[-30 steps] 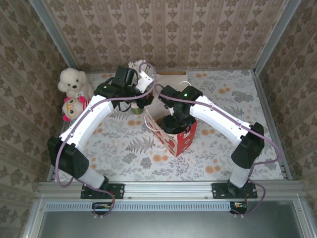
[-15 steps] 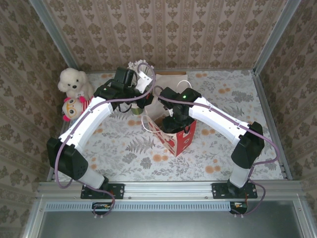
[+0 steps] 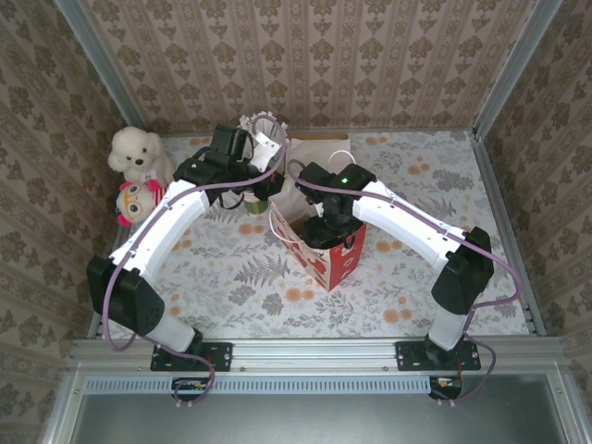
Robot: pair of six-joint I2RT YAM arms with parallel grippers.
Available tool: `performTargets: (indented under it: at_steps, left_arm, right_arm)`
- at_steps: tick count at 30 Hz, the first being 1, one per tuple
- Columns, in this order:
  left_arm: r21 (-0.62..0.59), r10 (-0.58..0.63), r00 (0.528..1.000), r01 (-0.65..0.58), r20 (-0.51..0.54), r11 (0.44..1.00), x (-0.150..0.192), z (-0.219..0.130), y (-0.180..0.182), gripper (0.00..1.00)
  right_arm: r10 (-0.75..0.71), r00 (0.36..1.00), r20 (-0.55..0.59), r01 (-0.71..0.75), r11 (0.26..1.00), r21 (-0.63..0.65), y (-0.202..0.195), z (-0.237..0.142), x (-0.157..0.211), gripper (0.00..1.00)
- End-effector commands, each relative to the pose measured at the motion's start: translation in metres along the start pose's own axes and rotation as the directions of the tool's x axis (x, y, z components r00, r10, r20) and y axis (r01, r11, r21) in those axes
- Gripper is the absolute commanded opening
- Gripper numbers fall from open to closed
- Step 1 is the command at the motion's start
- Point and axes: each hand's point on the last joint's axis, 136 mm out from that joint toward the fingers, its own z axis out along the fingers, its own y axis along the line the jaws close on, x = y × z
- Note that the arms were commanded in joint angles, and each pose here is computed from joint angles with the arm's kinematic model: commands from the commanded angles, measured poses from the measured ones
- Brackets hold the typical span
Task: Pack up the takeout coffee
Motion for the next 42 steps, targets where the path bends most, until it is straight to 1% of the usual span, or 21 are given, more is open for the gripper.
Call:
performTargets:
  at_steps: [1, 17, 22, 28, 35, 42]
  left_arm:
    - [-0.003, 0.000, 0.997, 0.000, 0.072, 1.000, -0.0148, -0.0148, -0.0019, 0.00]
    - [-0.007, -0.005, 0.997, 0.005, 0.080, 1.000, -0.0149, -0.0206, -0.0023, 0.00]
    - [-0.011, -0.004, 0.997, 0.005, 0.083, 1.000, -0.0155, -0.0200, -0.0012, 0.00]
    - [-0.012, -0.003, 0.996, 0.004, 0.088, 1.000, -0.0166, -0.0202, -0.0008, 0.00]
    - [-0.013, -0.005, 0.996, 0.006, 0.088, 1.000, -0.0167, -0.0204, 0.0003, 0.00]
    - [-0.008, -0.010, 0.996, 0.011, 0.087, 1.000, -0.0164, -0.0184, 0.0005, 0.00]
  right_arm:
    - [0.007, 0.999, -0.053, -0.004, 0.998, 0.060, -0.0117, 0.0103, 0.0101, 0.38]
    - [-0.001, 0.998, -0.065, 0.005, 0.998, 0.062, -0.0123, 0.0113, 0.0127, 0.38]
    - [0.005, 0.998, -0.069, -0.001, 0.998, 0.063, -0.0134, 0.0080, 0.0146, 0.38]
    - [0.011, 0.995, -0.094, -0.004, 0.997, 0.077, -0.0160, 0.0135, 0.0179, 0.38]
    - [-0.010, 0.994, -0.108, 0.020, 0.996, 0.091, -0.0185, 0.0156, 0.0173, 0.38]
    - [-0.011, 0.994, -0.105, 0.020, 0.996, 0.084, -0.0175, 0.0148, 0.0170, 0.38]
